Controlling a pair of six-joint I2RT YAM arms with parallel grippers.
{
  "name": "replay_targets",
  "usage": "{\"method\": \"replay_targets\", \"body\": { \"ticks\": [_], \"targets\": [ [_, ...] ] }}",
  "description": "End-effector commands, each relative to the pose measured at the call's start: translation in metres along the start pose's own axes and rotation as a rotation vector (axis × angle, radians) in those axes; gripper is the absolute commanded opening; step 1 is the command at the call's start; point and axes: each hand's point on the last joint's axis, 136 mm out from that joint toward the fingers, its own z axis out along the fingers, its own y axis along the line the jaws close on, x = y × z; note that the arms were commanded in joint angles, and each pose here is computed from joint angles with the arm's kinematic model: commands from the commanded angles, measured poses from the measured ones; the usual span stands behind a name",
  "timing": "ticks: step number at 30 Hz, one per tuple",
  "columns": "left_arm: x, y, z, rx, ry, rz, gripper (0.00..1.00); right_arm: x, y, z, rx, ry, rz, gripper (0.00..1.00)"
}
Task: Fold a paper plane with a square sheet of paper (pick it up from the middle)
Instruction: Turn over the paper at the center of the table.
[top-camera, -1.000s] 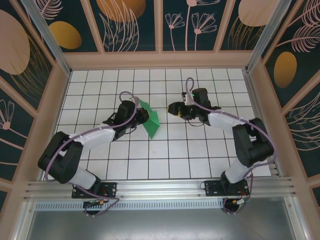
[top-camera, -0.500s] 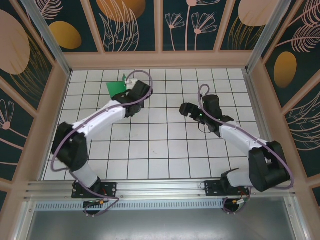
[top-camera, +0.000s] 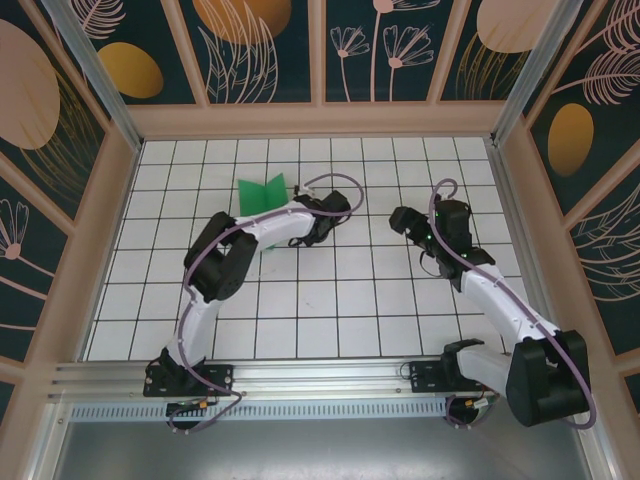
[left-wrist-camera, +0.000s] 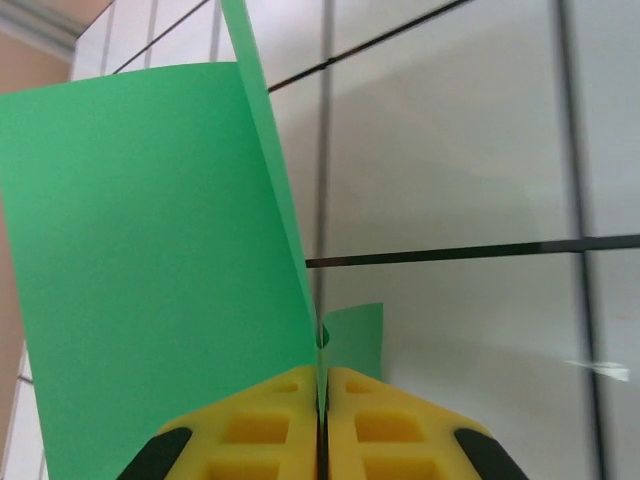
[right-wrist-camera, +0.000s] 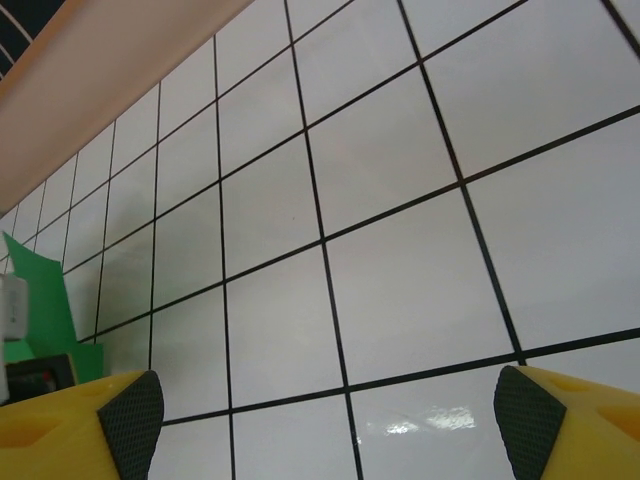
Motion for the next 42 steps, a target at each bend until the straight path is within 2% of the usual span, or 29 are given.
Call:
{"method": "replay_targets", "body": {
  "ticks": [1,6,12,15,17,22,26,32,38,42],
  "targets": [
    [0.007,-0.025,-0.002,0.003,0.011,0.046,0.11,0.004,-0.012,-0.001,0.027,0.004,0.022,0.89],
    [0.012,-0.059,-0.010,0.126,0.032,0.030,0.16,0.014,-0.019,0.005,0.018,0.030,0.048,0.89],
    [0.012,-0.078,-0.028,0.288,0.062,-0.001,0.30,0.012,-0.017,0.009,0.005,0.044,0.062,0.88],
    [0.004,-0.078,-0.046,0.376,0.064,-0.036,0.38,0.013,-0.013,0.013,-0.011,0.063,0.068,0.88],
    [-0.008,-0.079,-0.070,0.494,0.055,-0.086,0.44,0.017,-0.010,0.017,-0.029,0.096,0.067,0.88],
    [-0.044,-0.060,-0.129,0.739,-0.048,-0.207,0.60,0.032,0.006,0.030,-0.116,0.188,0.068,0.88],
    [-0.057,-0.038,-0.144,0.838,-0.078,-0.301,0.70,0.049,0.030,0.038,-0.191,0.260,0.081,0.87],
    [-0.053,-0.001,-0.122,0.984,-0.041,-0.510,0.76,0.084,0.084,0.051,-0.282,0.372,0.088,0.87],
    [-0.025,0.029,-0.069,0.942,0.036,-0.634,0.76,0.117,0.120,0.072,-0.301,0.463,0.144,0.84],
    [-0.012,0.036,-0.050,0.969,0.065,-0.671,0.75,0.139,0.130,0.087,-0.268,0.501,0.182,0.78]
  ]
}}
